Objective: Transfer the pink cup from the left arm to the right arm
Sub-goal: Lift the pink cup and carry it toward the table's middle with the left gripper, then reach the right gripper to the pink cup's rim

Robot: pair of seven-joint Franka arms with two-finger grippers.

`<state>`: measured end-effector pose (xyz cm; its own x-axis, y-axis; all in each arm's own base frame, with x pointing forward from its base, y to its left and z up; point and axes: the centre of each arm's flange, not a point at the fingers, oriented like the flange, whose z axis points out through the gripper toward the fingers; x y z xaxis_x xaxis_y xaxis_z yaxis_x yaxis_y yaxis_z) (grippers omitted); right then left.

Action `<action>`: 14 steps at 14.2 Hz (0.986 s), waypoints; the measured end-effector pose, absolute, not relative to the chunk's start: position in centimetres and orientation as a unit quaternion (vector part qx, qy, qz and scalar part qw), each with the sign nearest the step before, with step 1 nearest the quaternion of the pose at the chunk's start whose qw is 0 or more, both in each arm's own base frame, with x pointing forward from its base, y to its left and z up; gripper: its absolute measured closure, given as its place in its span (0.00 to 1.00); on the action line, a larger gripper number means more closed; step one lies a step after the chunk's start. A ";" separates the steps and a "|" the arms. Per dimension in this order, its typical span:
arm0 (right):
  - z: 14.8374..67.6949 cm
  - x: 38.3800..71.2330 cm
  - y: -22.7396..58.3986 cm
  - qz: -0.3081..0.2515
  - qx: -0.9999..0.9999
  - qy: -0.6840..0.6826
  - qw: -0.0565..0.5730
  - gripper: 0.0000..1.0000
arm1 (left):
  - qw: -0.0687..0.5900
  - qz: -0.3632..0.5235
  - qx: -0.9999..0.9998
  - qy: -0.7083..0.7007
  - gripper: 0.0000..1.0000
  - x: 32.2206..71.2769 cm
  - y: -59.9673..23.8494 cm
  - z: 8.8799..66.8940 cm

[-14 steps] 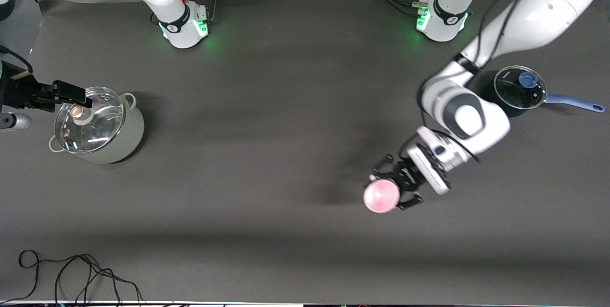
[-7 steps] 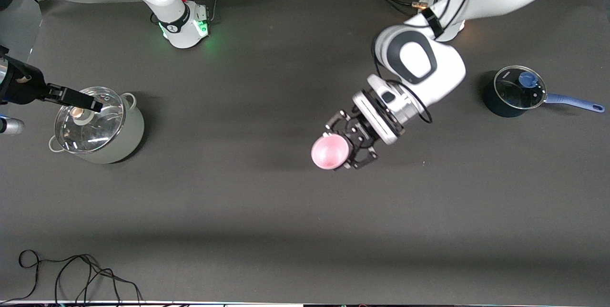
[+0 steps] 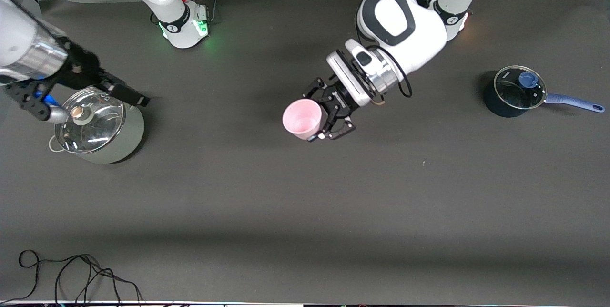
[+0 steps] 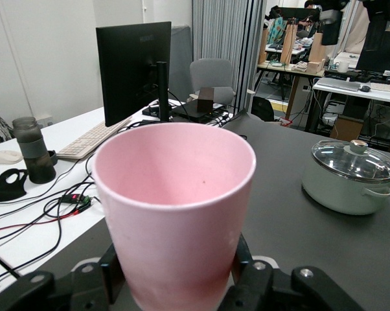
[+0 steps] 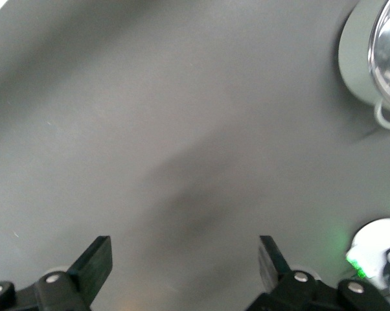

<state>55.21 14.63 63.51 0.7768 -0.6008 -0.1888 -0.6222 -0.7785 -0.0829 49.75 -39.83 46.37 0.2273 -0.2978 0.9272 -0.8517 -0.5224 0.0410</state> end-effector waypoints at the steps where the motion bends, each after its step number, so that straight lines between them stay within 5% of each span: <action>1: 63.6 55.1 16.1 0.072 -0.933 0.346 0.072 0.00 | 0.288 0.480 0.728 -0.395 0.34 49.5 -40.1 46.5; 14: 62.6 52.8 36.7 0.057 -0.871 0.476 0.104 0.00 | 0.296 0.474 0.735 -0.383 0.34 49.4 -40.3 46.4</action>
